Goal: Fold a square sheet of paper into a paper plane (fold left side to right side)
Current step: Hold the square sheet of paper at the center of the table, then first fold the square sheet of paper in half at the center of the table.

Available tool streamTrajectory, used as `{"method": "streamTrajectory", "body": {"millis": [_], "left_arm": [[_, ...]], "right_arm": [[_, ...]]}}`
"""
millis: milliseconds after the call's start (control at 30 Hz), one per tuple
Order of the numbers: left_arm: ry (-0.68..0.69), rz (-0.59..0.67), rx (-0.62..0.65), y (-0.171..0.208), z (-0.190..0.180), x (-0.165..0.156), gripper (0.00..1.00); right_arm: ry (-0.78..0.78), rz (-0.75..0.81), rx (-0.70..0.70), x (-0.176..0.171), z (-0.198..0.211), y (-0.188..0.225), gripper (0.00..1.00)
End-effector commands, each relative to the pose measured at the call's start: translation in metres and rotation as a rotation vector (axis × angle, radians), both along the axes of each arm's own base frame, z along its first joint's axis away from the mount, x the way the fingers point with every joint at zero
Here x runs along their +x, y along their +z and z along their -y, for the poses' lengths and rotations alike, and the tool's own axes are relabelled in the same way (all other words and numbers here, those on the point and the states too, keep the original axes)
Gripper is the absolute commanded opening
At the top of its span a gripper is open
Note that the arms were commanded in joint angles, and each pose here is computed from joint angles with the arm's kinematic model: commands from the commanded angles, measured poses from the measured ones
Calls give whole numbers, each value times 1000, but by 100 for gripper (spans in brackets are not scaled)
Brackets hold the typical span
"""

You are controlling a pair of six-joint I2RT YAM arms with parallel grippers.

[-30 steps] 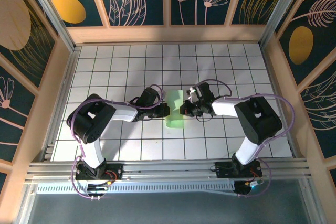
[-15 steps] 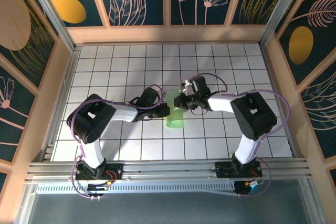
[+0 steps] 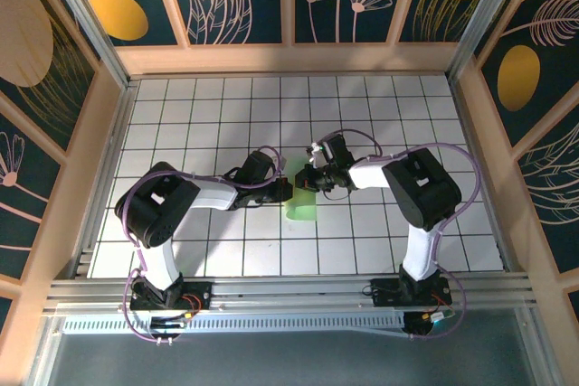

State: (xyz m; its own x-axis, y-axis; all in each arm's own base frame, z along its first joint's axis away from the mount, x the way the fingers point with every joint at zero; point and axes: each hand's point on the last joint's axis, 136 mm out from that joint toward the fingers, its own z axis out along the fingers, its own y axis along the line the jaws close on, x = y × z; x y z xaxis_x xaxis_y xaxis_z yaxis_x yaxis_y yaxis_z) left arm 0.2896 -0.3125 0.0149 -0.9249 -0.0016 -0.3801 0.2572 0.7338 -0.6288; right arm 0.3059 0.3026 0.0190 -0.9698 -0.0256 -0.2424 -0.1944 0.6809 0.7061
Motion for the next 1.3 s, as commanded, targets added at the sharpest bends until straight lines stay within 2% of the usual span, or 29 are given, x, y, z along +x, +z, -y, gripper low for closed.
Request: {"method": "streamTrajectory", "body": {"millis": [0,400,500,900,1267], "left_arm": [[-6,-58,57,-19,-13,-20,0],[-7,-107,64,-24,-33,-57,0],[4,-90,37,-14,-36,-60,0],[47,25,-26,41,-18,-25,0],[-30,-45,-54,14,3,-26,0]], "right_arm": [[-21,-66,-127,-10,19,-35,0],[-15,-81,-163,-14,28,-44,0],[-9,-75,-160,-14,27,-43,0],[-1,-71,-154,-16,27,-42,0],[2,-73,-165,-17,29,-44,0]]}}
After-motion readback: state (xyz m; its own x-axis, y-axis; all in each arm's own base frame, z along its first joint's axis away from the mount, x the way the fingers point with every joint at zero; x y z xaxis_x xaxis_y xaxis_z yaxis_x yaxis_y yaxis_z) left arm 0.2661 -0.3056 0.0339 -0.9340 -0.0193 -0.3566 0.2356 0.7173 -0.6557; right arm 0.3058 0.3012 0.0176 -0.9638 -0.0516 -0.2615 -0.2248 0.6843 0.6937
